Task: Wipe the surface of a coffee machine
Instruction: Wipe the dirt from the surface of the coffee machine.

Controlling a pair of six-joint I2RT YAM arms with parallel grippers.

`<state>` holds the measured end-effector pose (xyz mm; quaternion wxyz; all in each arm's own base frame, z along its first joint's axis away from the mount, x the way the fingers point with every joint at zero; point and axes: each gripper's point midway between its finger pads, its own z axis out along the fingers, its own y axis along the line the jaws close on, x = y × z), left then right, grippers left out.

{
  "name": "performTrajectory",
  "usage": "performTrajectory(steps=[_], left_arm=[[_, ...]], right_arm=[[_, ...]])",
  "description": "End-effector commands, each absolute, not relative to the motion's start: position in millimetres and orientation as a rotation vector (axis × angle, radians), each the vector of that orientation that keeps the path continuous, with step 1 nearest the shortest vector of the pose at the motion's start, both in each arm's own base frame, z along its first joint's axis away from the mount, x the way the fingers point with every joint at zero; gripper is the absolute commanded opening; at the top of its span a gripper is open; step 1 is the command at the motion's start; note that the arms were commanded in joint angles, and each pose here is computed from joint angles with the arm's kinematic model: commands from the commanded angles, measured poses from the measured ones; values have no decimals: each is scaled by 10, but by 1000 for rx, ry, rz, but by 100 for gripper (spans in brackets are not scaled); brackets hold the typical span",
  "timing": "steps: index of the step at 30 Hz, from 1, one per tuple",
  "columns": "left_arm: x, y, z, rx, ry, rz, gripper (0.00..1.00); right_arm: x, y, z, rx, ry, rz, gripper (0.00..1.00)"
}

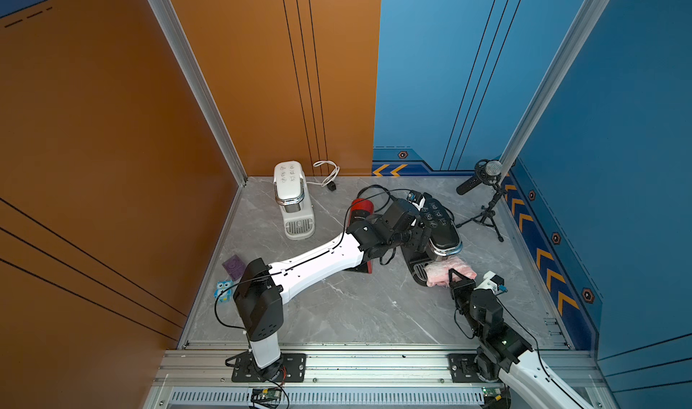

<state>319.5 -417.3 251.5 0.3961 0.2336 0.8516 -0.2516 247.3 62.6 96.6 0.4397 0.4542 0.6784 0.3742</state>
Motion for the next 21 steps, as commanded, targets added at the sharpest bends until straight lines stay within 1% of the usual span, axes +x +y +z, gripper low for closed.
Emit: performTrajectory(steps=[1,9,11,18,21], left_arm=[[3165,-3889,2089,662,2323,-505,83],[3240,-3978,2068,643,2343,-556,83],[3253,-3997,2062,639,2347,-565,83],[3285,-3976,2230,619,2313,-578,83],[3308,-3970,2308,610,2297,-582,84]], right_arm=[[2630,779,1239,1055,1658,1012,0],[2984,1021,1254,1049,1637,1080,0],[3008,1025,1196,1064,1643,1069,0],[2991,1071,718,1104,1787,943,0],[3065,1147,669,1081,1815,946,0]])
